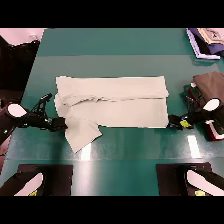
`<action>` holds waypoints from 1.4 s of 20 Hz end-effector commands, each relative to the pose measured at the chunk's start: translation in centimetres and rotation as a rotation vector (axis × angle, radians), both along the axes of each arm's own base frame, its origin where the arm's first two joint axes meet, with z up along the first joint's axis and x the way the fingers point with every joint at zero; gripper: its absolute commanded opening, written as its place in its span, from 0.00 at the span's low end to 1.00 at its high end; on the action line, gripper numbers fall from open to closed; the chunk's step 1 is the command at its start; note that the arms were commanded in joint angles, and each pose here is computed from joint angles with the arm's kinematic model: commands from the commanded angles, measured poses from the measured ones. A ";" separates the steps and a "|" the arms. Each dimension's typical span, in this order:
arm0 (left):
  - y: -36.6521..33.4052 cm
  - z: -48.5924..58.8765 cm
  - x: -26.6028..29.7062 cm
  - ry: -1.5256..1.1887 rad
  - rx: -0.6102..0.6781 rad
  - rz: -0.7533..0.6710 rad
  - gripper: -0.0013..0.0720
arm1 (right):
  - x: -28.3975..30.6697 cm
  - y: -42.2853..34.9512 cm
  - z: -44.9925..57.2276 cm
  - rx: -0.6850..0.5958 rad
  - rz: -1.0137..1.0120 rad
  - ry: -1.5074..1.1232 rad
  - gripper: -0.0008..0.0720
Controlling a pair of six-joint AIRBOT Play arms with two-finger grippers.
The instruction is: Fold the shirts.
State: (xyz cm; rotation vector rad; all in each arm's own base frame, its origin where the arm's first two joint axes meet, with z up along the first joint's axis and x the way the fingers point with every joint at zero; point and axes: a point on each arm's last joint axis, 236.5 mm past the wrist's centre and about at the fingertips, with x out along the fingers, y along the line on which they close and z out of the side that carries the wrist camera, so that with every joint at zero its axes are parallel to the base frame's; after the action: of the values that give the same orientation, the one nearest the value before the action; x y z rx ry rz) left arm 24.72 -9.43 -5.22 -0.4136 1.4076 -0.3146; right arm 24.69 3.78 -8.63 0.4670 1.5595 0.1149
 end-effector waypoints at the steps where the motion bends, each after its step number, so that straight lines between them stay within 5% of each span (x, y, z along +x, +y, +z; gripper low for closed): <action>1: -0.1 0.0 -0.4 0.014 -0.003 -0.009 0.05 | 0.5 -0.3 0.1 -0.014 0.004 -0.033 0.03; 8: -1.3 2.6 -3.8 0.113 -0.056 -0.118 0.05 | -3.5 -0.9 6.2 0.003 0.001 -0.067 0.02; 19: -0.5 14.3 -1.0 -0.347 0.016 -0.060 0.05 | -1.6 -2.5 9.0 -0.023 -0.121 -0.239 0.04; 20: -0.1 14.0 -1.1 -0.338 0.034 -0.064 0.05 | -1.4 -2.6 8.2 -0.017 -0.104 -0.215 0.13; 21: 0.1 13.7 -1.4 -0.326 0.048 -0.070 0.05 | -1.3 -2.6 7.2 -0.005 -0.083 -0.183 0.38; 22: 0.3 13.5 -1.6 -0.313 0.058 -0.076 0.05 | -1.4 -2.6 6.1 0.009 -0.069 -0.143 0.46; 28: 0.4 13.3 -1.9 -0.301 0.061 -0.078 0.05 | 0.1 0.0 2.6 0.195 -0.050 -0.052 0.46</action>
State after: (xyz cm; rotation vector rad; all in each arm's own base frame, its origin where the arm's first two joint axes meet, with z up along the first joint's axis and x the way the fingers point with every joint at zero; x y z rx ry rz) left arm 22.97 -9.24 8.21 -0.2561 1.1299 -0.3861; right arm 24.03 2.28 -4.73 0.5734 1.4649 0.1621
